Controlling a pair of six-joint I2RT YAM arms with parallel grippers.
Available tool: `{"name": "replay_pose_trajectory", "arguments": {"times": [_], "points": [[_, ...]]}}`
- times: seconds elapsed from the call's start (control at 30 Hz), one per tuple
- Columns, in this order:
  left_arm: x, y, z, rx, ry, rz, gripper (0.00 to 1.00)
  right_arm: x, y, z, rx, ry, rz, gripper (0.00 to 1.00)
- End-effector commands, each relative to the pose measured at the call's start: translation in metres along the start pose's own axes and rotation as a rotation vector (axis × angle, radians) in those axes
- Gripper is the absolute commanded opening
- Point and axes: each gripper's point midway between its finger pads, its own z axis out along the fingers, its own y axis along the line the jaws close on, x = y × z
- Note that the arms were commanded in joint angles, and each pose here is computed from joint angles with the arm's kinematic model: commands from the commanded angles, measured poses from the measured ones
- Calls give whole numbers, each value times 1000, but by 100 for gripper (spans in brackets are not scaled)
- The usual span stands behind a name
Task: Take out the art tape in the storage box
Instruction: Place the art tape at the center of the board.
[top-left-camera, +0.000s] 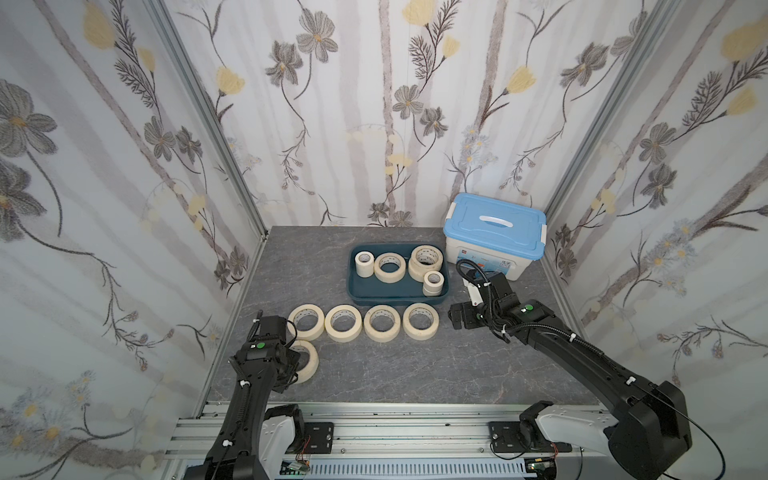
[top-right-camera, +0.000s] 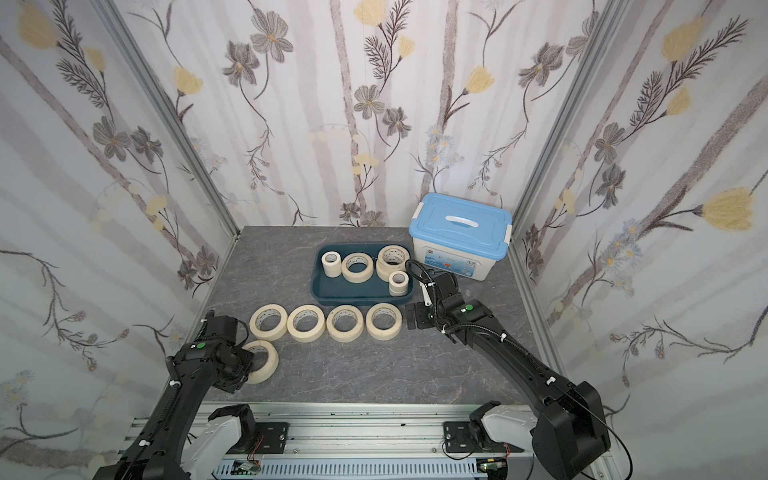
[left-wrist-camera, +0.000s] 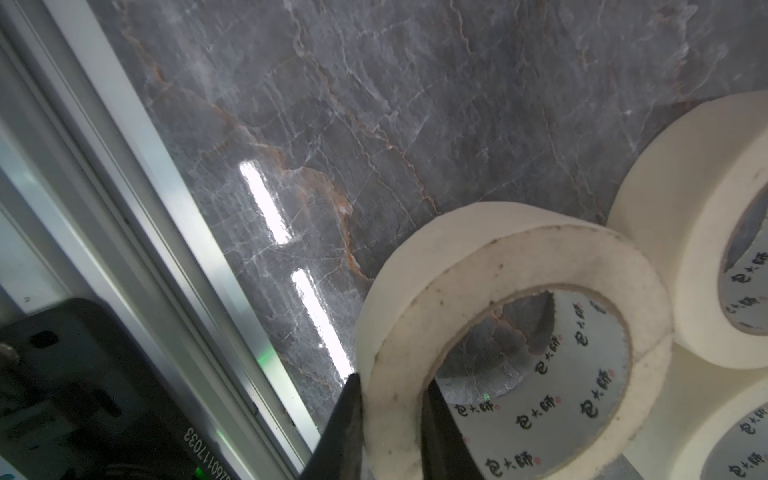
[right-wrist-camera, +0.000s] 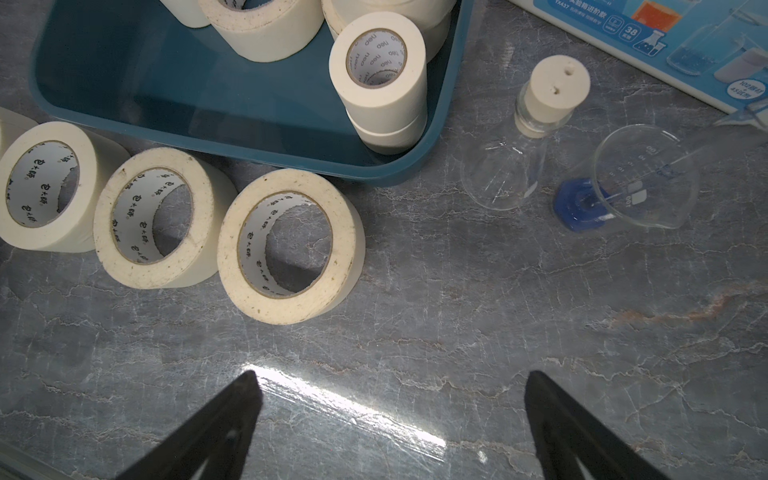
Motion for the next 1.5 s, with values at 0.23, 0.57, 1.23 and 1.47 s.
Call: {"name": "replay_pose_trajectory", "arguments": {"times": [0.23,0.57,1.23,1.47], "points": [[-15,-7,9,-5,-68,26,2,-3,0,0,3,-9,6,100],[-12,-12,16,7,-44,68,33,-2,1,3,-1,2,9,100],[-44,-39,-40,65,-169,165,70,-20,6,-9,-21,-48,12,100],[-44,-75,-66,204,-154,326,98,-23,8,-13,-31,-61,15,100]]}}
